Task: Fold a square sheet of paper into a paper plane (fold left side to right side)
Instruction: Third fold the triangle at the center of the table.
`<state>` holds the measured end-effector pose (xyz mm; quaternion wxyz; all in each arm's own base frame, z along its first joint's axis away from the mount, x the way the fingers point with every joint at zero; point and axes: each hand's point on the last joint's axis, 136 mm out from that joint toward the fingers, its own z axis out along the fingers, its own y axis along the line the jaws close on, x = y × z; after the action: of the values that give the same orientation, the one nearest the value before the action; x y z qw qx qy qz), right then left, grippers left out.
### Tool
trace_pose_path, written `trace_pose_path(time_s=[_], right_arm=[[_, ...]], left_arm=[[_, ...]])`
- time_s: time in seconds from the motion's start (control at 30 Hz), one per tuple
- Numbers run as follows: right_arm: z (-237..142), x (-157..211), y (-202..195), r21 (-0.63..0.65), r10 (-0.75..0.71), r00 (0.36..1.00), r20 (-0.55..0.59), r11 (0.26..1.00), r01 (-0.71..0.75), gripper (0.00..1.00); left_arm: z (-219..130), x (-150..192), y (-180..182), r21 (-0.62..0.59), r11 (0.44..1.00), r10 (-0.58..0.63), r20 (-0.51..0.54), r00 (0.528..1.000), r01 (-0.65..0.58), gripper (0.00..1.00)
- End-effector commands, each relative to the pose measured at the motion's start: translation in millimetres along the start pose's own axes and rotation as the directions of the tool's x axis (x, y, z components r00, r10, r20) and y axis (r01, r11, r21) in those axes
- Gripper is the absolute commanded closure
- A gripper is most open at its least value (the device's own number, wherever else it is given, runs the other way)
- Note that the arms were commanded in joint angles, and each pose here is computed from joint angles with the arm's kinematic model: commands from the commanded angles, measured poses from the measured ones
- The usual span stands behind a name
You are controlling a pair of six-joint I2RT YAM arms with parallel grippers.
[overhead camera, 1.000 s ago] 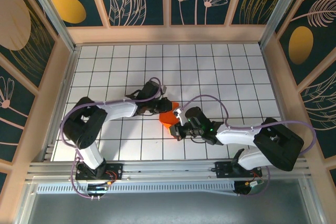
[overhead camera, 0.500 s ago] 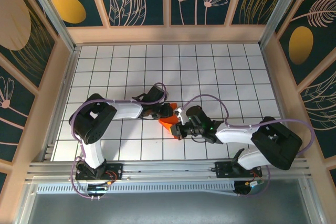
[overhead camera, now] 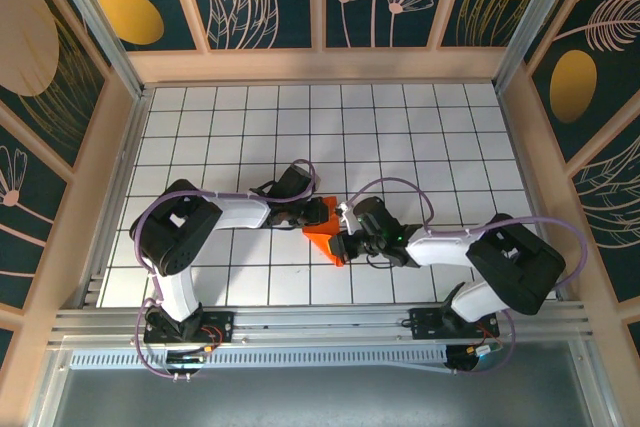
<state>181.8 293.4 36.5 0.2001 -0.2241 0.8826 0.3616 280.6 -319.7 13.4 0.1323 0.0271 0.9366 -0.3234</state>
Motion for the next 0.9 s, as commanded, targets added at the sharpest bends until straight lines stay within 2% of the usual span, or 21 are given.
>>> trace_pose_path(time_s=[0.0, 0.87], right_arm=[[1, -6, -4, 0.021, 0.025, 1.0, -0.006, 0.999, -0.025, 1.0], [1, -13, -20, 0.079, 0.05, 0.999, 0.015, 0.996, -0.051, 1.0]], left_arm=[[5, 23, 27, -0.09, 0.996, -0.034, -0.059, 0.998, 0.029, 0.88], [6, 26, 27, -0.092, 0.995, -0.033, -0.062, 0.998, 0.027, 0.88]])
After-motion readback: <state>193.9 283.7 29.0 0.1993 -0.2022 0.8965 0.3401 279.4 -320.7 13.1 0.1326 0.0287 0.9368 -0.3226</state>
